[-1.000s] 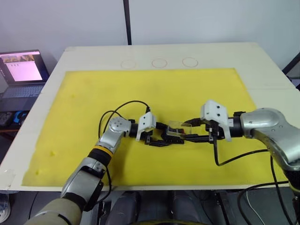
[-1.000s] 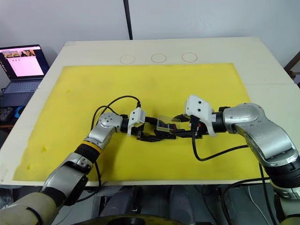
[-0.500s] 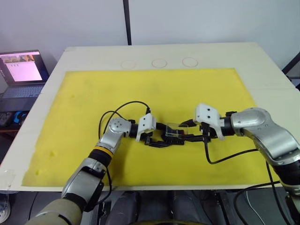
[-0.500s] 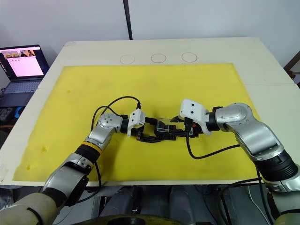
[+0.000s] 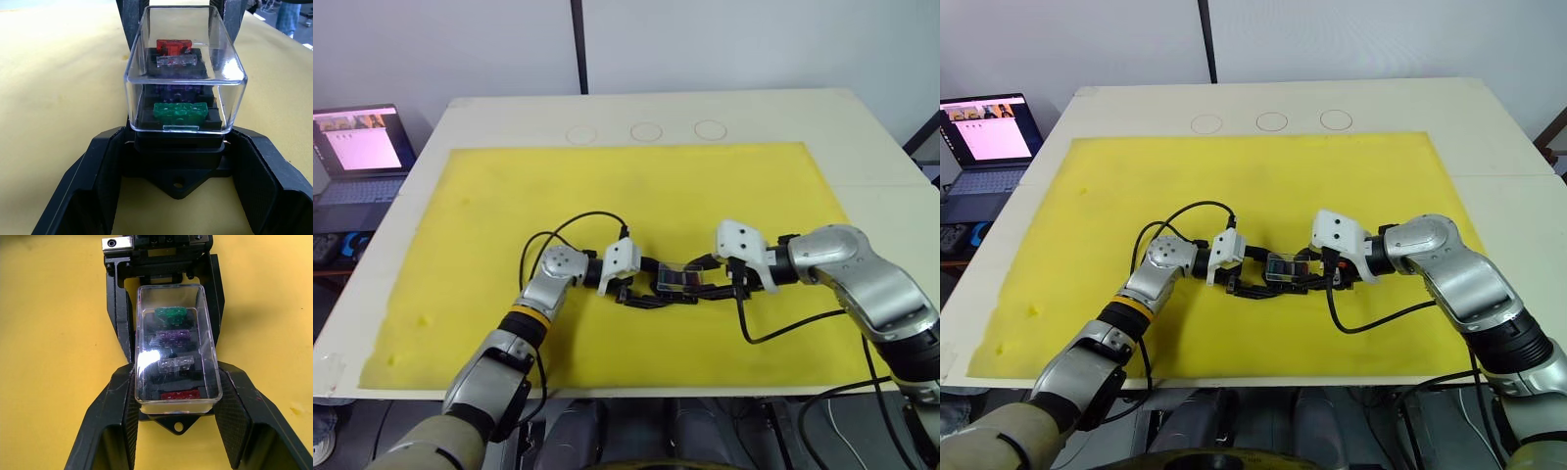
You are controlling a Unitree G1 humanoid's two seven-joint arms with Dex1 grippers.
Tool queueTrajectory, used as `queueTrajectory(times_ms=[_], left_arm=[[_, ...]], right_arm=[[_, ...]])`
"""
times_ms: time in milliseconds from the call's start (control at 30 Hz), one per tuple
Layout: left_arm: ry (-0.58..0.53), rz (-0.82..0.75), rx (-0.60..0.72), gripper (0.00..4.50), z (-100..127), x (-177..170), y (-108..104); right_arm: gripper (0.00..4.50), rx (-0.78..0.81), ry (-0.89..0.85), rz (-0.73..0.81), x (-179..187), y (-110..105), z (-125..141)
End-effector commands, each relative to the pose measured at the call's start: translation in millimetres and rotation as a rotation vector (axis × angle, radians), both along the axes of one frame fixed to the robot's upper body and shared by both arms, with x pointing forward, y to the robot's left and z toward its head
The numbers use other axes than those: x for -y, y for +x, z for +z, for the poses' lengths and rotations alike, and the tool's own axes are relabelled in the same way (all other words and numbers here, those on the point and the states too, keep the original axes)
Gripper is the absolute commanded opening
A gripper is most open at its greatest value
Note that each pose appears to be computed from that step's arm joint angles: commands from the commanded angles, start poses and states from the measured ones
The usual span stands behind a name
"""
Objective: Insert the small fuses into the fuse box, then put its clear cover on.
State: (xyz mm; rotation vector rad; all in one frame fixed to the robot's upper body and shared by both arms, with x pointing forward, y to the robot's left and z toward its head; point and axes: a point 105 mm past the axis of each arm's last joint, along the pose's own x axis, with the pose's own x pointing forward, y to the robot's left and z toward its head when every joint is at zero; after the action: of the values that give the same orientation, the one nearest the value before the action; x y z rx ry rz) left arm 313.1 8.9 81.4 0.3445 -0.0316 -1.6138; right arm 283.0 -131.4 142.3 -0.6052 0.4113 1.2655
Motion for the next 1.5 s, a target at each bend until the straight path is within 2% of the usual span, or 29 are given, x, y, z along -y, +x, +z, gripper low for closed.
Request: queueTrajectory(times_ms=[33,333,467,600,767,867,1000,1067,1167,1367,1467,1500], left_arm=[[0.022,0.013,-0.023,2.82,-9,-2,-1],[0.023,0.019,-0.017,2.82,-9,-1,1],[0.024,0.023,-0.016,2.82,-9,-1,1],[0.026,0.025,-0.018,2.82,-10,-2,1],[0.025,0.026,-0.020,2.82,-11,-2,1],[0.022,0.026,-0.023,2.82,-10,-2,0],[0.015,0.029,-0.027,2.82,-10,-1,1],[0.013,0.031,-0.028,2.82,-10,-1,1],[0.011,0.032,-0.032,2.82,-10,-1,1],[0.013,0.029,-0.037,2.82,-11,-2,0],[0.014,0.028,-0.037,2.82,-10,-2,0],[0.015,0.027,-0.037,2.82,-10,-2,0]], right_arm=[[1.79,0.024,-0.004,0.026,-5,-1,7],[1.79,0.013,-0.040,0.000,-1,4,1],[3.22,0.019,-0.034,-0.002,-1,5,3],[4.45,0.030,-0.027,-0.017,2,7,5],[4.45,0.060,0.002,-0.034,3,8,15],[4.45,0.091,0.043,-0.044,3,5,32],[4.45,0.144,0.161,-0.063,-3,-9,68],[4.45,0.164,0.191,-0.083,-5,-14,75],[3.83,0.180,0.205,-0.096,-8,-22,76],[1.68,0.215,0.234,-0.112,-12,-24,79],[0.57,0.209,0.229,-0.103,-15,-26,75],[0.17,0.185,0.214,-0.112,-16,-24,66]])
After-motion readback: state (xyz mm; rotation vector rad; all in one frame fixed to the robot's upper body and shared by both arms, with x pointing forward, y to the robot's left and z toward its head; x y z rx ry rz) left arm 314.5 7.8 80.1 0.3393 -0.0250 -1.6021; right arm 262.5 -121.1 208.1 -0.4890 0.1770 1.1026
